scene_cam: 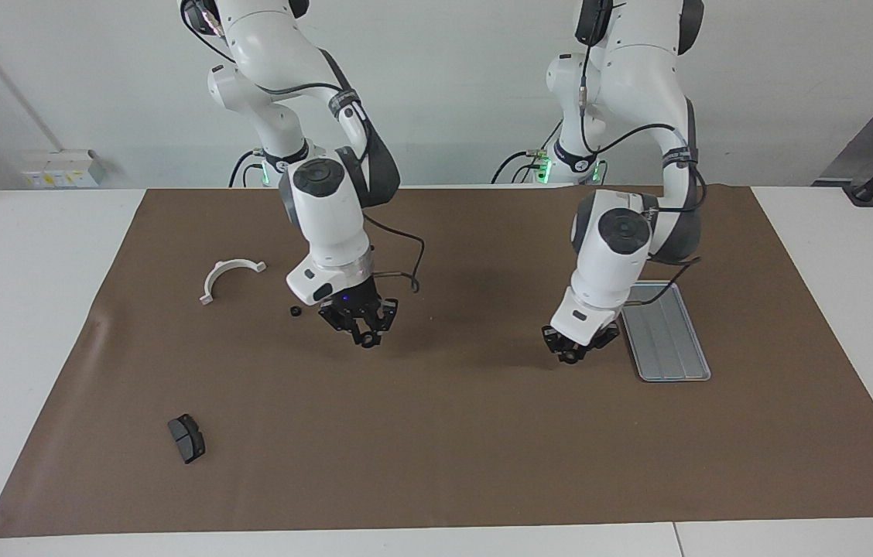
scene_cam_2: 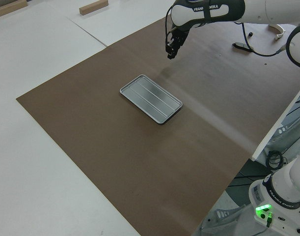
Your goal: Pick bearing gear from pile to tray
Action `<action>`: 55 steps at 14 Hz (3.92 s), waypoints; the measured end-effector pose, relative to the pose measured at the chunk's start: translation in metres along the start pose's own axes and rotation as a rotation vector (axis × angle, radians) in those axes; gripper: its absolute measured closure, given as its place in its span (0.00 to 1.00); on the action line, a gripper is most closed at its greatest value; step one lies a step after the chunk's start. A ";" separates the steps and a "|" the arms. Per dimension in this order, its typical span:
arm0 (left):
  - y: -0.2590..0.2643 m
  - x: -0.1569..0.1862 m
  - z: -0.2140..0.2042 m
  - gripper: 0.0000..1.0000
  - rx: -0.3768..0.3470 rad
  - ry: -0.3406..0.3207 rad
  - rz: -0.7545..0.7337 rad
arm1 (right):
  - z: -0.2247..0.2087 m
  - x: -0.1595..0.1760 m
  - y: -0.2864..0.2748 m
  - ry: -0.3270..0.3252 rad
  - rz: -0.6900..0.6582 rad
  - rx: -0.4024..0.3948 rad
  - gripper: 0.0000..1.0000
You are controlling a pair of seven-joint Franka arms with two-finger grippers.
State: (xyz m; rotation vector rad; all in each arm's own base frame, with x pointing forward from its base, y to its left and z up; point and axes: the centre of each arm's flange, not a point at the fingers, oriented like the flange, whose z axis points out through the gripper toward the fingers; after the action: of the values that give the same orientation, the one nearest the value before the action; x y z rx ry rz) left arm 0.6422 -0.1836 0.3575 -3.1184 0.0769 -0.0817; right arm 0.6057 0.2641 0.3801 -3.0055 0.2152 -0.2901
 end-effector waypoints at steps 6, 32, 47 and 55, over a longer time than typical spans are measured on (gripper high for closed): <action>-0.121 0.002 0.007 0.65 0.007 -0.069 0.192 | 0.063 -0.067 -0.089 0.002 0.078 0.049 0.65; -0.120 -0.025 0.000 0.40 -0.025 -0.052 0.210 | -0.016 0.033 0.089 -0.059 -0.194 -0.101 0.00; 0.164 -0.087 0.002 0.46 -0.100 0.065 -0.084 | 0.046 -0.071 0.198 -0.144 -0.364 -0.108 0.24; 0.213 -0.104 0.029 0.49 -0.152 0.107 -0.117 | 0.053 -0.086 0.202 -0.146 -0.366 -0.106 0.36</action>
State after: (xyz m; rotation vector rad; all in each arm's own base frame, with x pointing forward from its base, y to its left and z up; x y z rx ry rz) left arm 0.5295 -0.3902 0.3188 -3.2666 -0.1035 -0.2562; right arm 0.5066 0.0840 0.2871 -3.1378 -0.3472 -0.0902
